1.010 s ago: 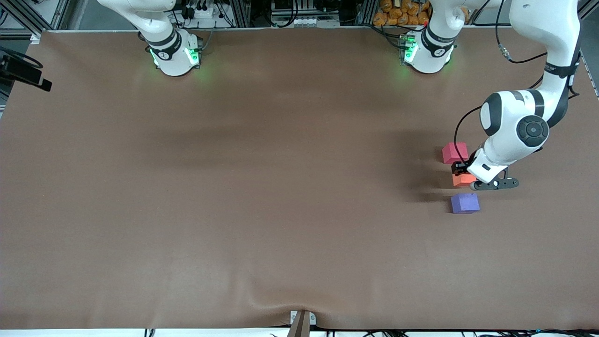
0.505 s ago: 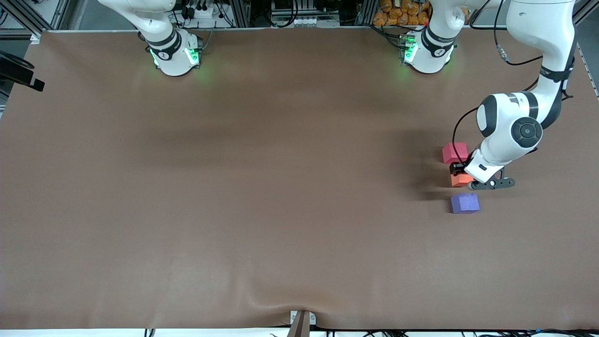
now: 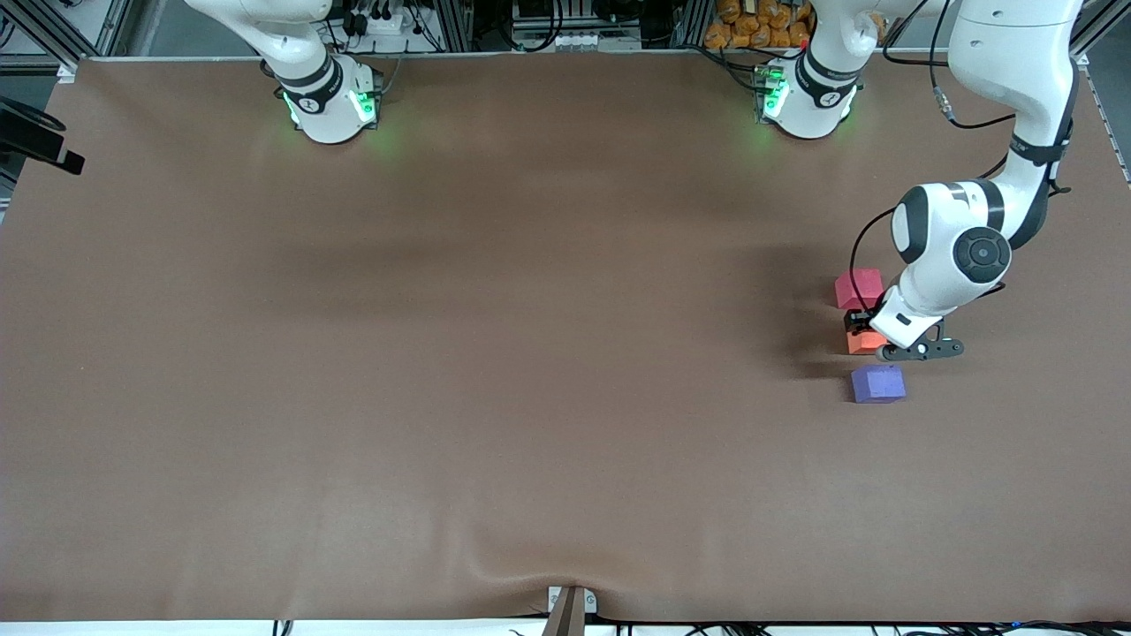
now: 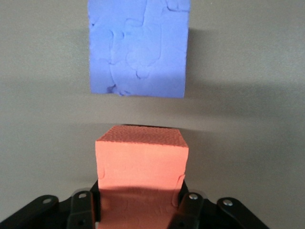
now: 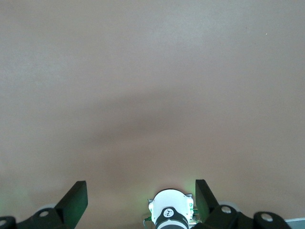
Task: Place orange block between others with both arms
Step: 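Open the left gripper and lift it off the orange cube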
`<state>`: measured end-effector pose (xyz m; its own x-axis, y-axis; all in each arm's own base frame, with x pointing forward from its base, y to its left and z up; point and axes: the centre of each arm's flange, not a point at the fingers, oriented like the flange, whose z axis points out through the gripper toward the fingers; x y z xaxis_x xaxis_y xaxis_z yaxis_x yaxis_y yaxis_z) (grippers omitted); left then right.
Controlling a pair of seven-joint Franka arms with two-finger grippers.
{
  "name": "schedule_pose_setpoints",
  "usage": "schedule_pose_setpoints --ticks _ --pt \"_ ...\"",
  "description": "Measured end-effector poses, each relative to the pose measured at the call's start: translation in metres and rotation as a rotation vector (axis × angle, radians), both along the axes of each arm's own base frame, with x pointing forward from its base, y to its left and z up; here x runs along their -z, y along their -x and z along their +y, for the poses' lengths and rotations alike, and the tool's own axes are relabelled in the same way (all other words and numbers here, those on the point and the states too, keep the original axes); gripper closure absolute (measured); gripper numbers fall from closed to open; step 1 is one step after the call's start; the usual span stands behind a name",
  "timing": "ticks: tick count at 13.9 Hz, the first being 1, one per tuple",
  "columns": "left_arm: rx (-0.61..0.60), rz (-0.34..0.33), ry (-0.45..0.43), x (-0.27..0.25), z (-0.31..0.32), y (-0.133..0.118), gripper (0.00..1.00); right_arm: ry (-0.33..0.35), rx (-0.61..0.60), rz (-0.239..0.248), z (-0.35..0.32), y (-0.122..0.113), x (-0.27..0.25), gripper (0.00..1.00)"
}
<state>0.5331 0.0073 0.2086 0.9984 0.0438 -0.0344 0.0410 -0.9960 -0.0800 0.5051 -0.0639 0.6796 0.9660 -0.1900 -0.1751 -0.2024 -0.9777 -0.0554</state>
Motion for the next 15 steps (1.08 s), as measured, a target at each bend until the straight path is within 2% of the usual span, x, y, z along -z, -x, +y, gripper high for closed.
schedule_pose_setpoints --ticks 6,8,9,11,13,15 --pt "0.002 0.001 -0.002 0.005 0.0 0.0 0.44 0.001 -0.004 -0.016 0.002 -0.002 -0.001 0.0" --pt "0.003 0.002 -0.003 0.008 -0.001 0.001 0.3 0.002 -0.003 -0.026 0.002 -0.003 -0.002 0.0" --pt "0.003 0.0 -0.003 0.009 -0.001 0.0 0.18 0.003 -0.003 -0.029 0.002 -0.003 -0.003 0.0" --pt "0.005 -0.012 -0.003 0.006 -0.001 -0.003 0.01 0.003 -0.003 -0.033 0.002 -0.004 -0.003 0.0" --pt "0.005 -0.031 0.0 -0.006 -0.002 -0.009 0.0 0.004 -0.002 -0.04 0.002 -0.004 -0.004 0.0" --pt "0.001 -0.016 0.007 -0.036 -0.003 -0.02 0.0 0.004 -0.002 -0.041 0.002 -0.005 -0.004 0.0"
